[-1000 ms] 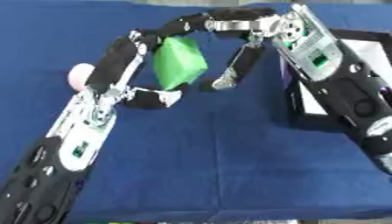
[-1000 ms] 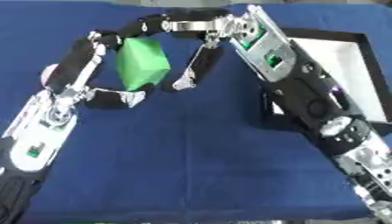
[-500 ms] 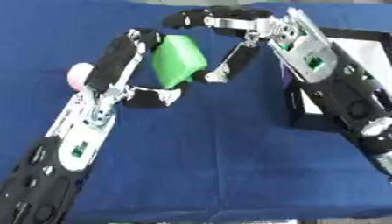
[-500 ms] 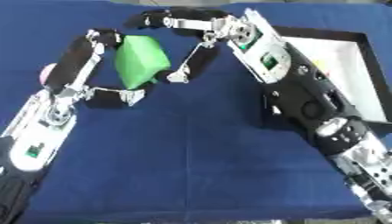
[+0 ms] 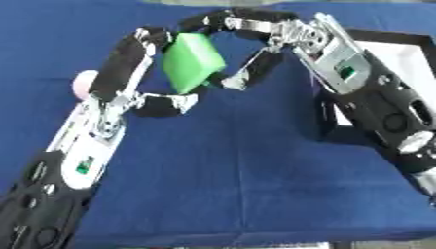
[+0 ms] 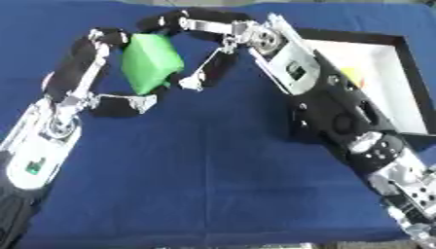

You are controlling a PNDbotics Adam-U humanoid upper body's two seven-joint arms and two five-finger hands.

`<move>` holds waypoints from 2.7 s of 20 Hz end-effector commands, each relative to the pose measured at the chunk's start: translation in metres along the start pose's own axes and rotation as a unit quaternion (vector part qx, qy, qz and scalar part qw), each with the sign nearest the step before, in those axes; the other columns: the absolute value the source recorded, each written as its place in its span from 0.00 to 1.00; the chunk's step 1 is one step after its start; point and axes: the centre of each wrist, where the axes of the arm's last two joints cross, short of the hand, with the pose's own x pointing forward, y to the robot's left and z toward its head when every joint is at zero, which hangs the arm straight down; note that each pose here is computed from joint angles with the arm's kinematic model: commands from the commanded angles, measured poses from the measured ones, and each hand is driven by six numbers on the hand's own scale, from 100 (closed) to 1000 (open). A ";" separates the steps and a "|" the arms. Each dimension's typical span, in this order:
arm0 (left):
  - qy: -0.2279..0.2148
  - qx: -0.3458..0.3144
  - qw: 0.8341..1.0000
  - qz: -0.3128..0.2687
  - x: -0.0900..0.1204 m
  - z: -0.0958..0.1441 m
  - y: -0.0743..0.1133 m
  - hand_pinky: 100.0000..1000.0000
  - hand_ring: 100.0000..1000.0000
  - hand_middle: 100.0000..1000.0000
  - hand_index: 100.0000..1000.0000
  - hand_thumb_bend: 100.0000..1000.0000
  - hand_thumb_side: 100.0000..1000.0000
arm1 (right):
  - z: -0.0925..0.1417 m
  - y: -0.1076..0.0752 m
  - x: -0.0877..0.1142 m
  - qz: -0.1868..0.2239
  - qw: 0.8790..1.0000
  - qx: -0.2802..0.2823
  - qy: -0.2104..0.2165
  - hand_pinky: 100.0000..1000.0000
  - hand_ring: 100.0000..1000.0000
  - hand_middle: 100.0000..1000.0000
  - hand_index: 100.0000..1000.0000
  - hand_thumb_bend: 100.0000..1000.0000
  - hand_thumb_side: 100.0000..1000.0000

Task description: Pick up the objects with one hand, pass them to the other hand, and then place them into the box on the other side of the table.

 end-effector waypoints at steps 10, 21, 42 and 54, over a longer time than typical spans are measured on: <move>-0.007 0.003 1.000 -0.016 0.007 -0.007 0.000 0.74 0.52 0.43 0.59 0.00 0.00 | 0.007 -0.013 0.005 -0.035 0.999 -0.023 -0.004 0.89 1.00 0.70 0.63 0.03 0.17; 0.099 0.015 0.994 -0.038 -0.006 0.000 -0.002 0.91 0.78 0.70 0.90 0.37 0.57 | 0.015 -0.019 0.006 -0.041 0.998 -0.041 -0.005 0.89 1.00 0.69 0.62 0.03 0.17; 0.197 -0.072 0.977 -0.036 -0.080 0.079 0.105 0.85 0.73 0.63 0.81 0.00 0.56 | 0.188 -0.053 -0.021 -0.066 0.955 -0.220 0.190 0.91 1.00 0.73 0.69 0.00 0.08; 0.267 -0.142 0.952 -0.046 -0.115 0.113 0.187 0.90 0.80 0.72 0.87 0.08 0.49 | 0.296 -0.022 -0.055 0.013 0.903 -0.256 0.344 0.89 1.00 0.79 0.77 0.03 0.13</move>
